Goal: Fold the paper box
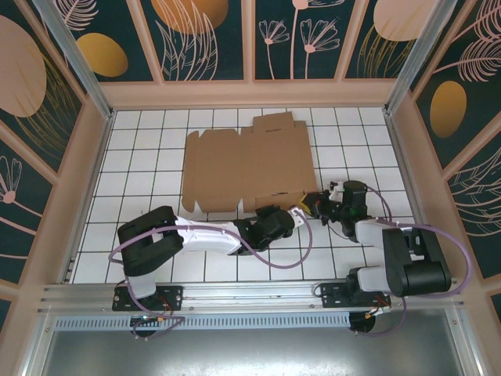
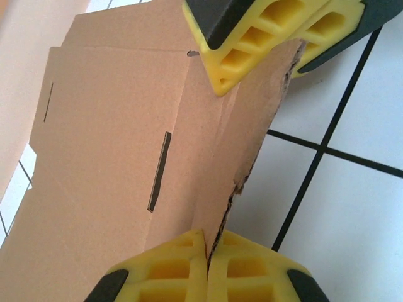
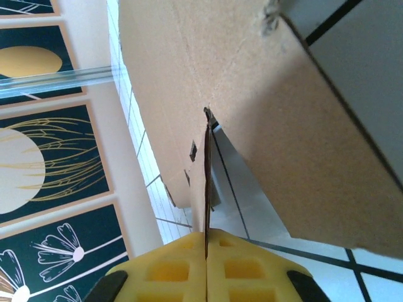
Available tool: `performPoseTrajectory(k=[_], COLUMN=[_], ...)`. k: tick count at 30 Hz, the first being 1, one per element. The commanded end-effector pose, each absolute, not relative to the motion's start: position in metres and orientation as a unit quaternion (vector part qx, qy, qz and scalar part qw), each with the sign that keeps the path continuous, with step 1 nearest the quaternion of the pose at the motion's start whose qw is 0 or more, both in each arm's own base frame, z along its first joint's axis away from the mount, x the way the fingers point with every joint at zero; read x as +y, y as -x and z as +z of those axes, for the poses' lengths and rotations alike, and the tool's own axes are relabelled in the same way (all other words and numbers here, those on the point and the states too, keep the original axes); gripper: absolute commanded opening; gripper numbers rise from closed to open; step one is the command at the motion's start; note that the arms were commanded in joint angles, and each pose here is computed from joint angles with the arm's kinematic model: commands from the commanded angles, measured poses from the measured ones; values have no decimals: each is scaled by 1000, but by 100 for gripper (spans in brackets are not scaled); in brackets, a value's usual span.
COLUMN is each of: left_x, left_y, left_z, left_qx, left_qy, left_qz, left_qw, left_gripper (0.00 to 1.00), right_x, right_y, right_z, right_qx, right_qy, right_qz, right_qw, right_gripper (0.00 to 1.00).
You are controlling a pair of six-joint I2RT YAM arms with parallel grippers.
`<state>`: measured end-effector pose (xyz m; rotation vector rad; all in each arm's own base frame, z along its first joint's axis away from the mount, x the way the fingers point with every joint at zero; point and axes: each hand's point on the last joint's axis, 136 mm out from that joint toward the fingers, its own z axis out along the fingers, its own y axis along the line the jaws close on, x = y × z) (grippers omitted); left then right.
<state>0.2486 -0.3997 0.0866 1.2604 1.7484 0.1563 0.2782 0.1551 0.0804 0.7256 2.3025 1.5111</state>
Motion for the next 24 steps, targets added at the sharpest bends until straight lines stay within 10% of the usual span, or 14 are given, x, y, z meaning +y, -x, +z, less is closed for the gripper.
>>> performPoseTrajectory(k=[1, 10, 24], left_x=[-374, -373, -372], left_y=[-267, -271, -241], left_z=[100, 165, 355], left_qx=[724, 730, 751], left_qy=[-474, -424, -296], left_qz=[115, 88, -148], left_qw=[488, 529, 572], left_gripper=[0, 0, 0], right_x=[155, 112, 54], right_y=[-273, -294, -293], right_z=[98, 179, 393], right_qx=[800, 820, 767], right_qy=[-237, -217, -185], right_qz=[531, 438, 281], right_qw=[149, 298, 546], right_gripper=[22, 84, 86])
